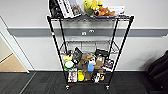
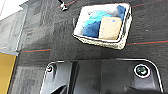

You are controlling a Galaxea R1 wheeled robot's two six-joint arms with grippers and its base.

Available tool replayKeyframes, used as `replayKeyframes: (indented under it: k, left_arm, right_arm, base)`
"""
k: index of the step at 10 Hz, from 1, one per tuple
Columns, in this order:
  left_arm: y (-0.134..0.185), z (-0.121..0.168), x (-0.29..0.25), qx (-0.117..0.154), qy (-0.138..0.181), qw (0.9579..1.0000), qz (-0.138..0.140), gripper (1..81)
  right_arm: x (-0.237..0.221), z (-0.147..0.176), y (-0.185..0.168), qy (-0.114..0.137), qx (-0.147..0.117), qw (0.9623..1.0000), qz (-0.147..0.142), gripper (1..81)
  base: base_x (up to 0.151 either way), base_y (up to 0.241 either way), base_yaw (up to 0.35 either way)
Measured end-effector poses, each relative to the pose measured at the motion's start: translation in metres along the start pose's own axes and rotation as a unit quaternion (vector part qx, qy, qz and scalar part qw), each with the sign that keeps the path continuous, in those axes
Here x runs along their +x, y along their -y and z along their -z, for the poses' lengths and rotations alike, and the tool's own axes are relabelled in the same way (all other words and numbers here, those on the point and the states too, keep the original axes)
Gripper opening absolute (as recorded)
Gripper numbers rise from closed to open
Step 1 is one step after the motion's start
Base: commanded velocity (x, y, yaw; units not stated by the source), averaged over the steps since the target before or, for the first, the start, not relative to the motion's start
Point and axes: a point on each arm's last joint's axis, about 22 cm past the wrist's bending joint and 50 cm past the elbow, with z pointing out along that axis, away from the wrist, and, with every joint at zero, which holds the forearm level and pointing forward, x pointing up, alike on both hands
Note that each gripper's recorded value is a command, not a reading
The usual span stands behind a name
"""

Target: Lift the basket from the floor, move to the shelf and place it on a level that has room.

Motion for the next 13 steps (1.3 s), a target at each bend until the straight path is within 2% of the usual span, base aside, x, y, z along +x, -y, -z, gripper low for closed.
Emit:
replayKeyframes:
  k: [2, 6, 10, 12, 13]
  left_arm:
    - [-0.002, -0.012, -0.005, -0.003, 0.016, 0.9998, 0.009, 81.1]
    - [-0.001, -0.031, 0.020, 0.000, 0.004, 0.9998, 0.022, 81.1]
    - [-0.010, -0.059, 0.099, -0.003, -0.018, 0.9998, 0.006, 81.1]
    - [-0.005, -0.070, 0.112, 0.004, -0.002, 1.0000, 0.008, 81.1]
    - [0.003, -0.076, 0.115, 0.011, 0.009, 0.9998, 0.015, 81.1]
  right_arm:
    - [0.001, -0.009, -0.002, 0.010, 0.001, 0.9999, -0.012, 81.1]
    - [0.030, -0.027, -0.004, -0.006, 0.006, 0.9999, -0.006, 81.1]
    - [0.061, -0.044, -0.011, -0.024, 0.008, 0.9997, -0.002, 81.1]
    - [0.062, -0.051, -0.021, -0.019, 0.004, 0.9998, -0.005, 81.1]
    - [0.057, -0.055, -0.029, -0.010, 0.000, 0.9998, -0.017, 81.1]
  base:
    - [0.000, 0.000, 0.000]
    - [0.000, 0.000, 0.000]
    - [0.000, 0.000, 0.000]
    - [0.000, 0.000, 0.000]
    - [0.000, 0.000, 0.000]
